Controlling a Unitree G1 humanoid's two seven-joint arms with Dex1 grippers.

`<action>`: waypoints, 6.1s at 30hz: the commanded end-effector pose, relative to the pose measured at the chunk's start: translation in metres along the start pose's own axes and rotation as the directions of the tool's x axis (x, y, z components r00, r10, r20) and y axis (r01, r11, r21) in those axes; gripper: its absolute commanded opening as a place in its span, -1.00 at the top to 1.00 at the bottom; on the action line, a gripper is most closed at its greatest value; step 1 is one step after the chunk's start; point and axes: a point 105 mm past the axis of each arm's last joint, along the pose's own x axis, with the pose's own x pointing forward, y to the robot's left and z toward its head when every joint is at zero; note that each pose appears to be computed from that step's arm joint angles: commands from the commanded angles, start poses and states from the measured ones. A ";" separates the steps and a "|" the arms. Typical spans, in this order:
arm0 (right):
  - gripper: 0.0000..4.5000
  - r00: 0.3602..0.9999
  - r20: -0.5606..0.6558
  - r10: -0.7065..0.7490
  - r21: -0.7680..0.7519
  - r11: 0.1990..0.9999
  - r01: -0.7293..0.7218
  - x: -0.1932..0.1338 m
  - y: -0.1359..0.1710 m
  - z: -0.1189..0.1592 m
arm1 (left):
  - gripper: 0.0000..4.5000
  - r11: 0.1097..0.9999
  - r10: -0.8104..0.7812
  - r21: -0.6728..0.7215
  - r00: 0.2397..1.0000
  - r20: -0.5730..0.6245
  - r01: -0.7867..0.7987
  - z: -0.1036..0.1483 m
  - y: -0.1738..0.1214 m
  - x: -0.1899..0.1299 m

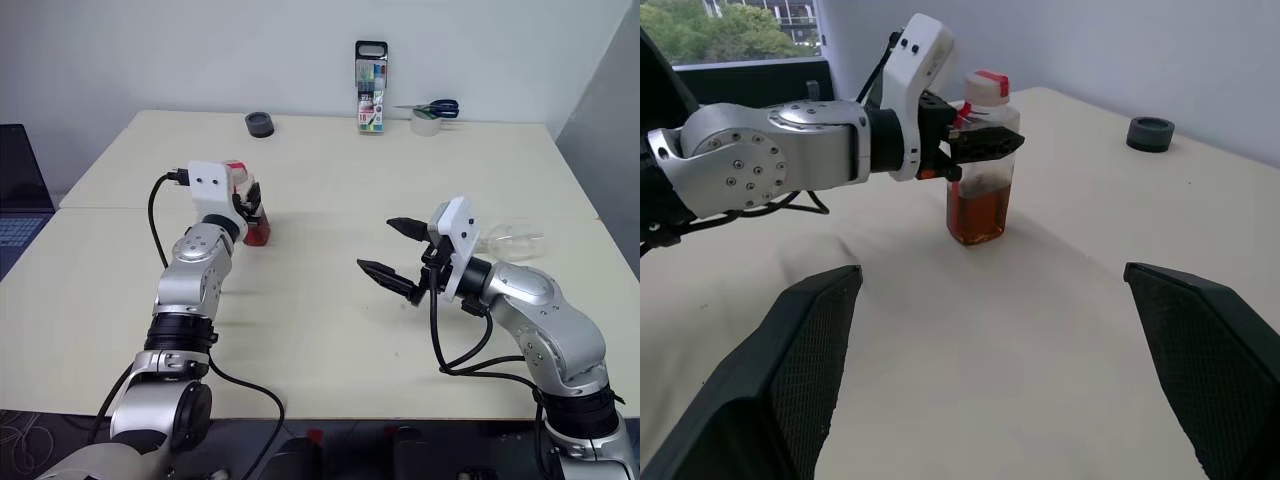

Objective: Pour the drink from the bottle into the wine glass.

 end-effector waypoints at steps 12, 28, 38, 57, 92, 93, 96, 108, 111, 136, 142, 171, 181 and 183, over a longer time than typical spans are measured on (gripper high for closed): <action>-1.00 0.995 0.004 -0.102 -0.041 0.994 0.102 -0.023 0.004 0.004 | 0.19 0.798 -0.602 0.048 0.787 0.136 0.601 0.039 -0.086 -0.028; -1.00 0.984 0.017 -0.177 -0.042 0.983 0.178 -0.028 0.016 0.007 | 0.19 0.464 -0.883 0.100 0.453 0.122 0.880 0.048 -0.133 -0.055; -1.00 0.984 0.012 -0.175 -0.031 0.984 0.175 -0.007 0.014 0.020 | 0.19 0.235 -0.971 0.136 0.225 0.087 0.962 0.048 -0.157 -0.079; -1.00 0.984 0.063 -0.165 -0.040 0.985 0.168 0.028 0.013 0.032 | 0.19 0.139 -0.990 0.191 0.130 0.058 0.972 0.046 -0.167 -0.085; 0.16 0.996 0.064 -0.055 -0.075 0.995 0.060 0.033 0.023 0.030 | 0.19 0.133 -0.991 0.195 0.131 0.023 0.972 0.037 -0.161 -0.087; 0.16 0.998 0.056 -0.023 -0.083 0.996 0.027 0.033 0.024 0.029 | 0.19 0.131 -0.991 0.193 0.129 0.024 0.972 0.037 -0.161 -0.088; 0.16 0.995 0.007 0.100 -0.117 0.988 -0.099 0.030 0.022 0.026 | 0.19 0.123 -0.992 0.190 0.121 0.023 0.974 0.037 -0.161 -0.089; -0.43 0.981 -0.047 0.186 -0.104 0.976 -0.190 0.024 -0.007 0.025 | 0.20 0.154 -0.988 0.184 0.150 0.037 0.971 0.038 -0.158 -0.090; -0.85 0.991 -0.022 0.129 -0.124 0.984 -0.131 0.017 -0.005 0.033 | 0.20 0.172 -0.985 0.175 0.167 0.039 0.969 0.037 -0.157 -0.088; -0.87 0.955 0.115 -0.275 -0.056 0.958 0.282 0.035 0.016 0.025 | 0.20 0.193 -0.981 0.174 0.188 0.046 0.966 0.042 -0.157 -0.074; -0.87 0.953 0.119 -0.277 -0.049 0.957 0.285 0.036 0.016 0.024 | 0.20 0.195 -0.981 0.176 0.191 0.043 0.965 0.041 -0.156 -0.073; 0.17 0.989 0.104 -0.104 -0.087 0.990 0.113 0.040 0.021 0.025 | 0.20 0.182 -0.983 0.185 0.179 0.031 0.966 0.038 -0.155 -0.076; 0.17 0.992 -0.045 0.116 -0.081 0.990 -0.120 0.027 -0.015 0.025 | 0.21 0.172 -0.985 0.191 0.168 0.039 0.966 0.041 -0.158 -0.077; -0.16 0.996 -0.027 0.083 -0.095 0.992 -0.085 0.026 -0.016 0.025 | 0.21 0.180 -0.984 0.185 0.176 0.039 0.966 0.040 -0.157 -0.077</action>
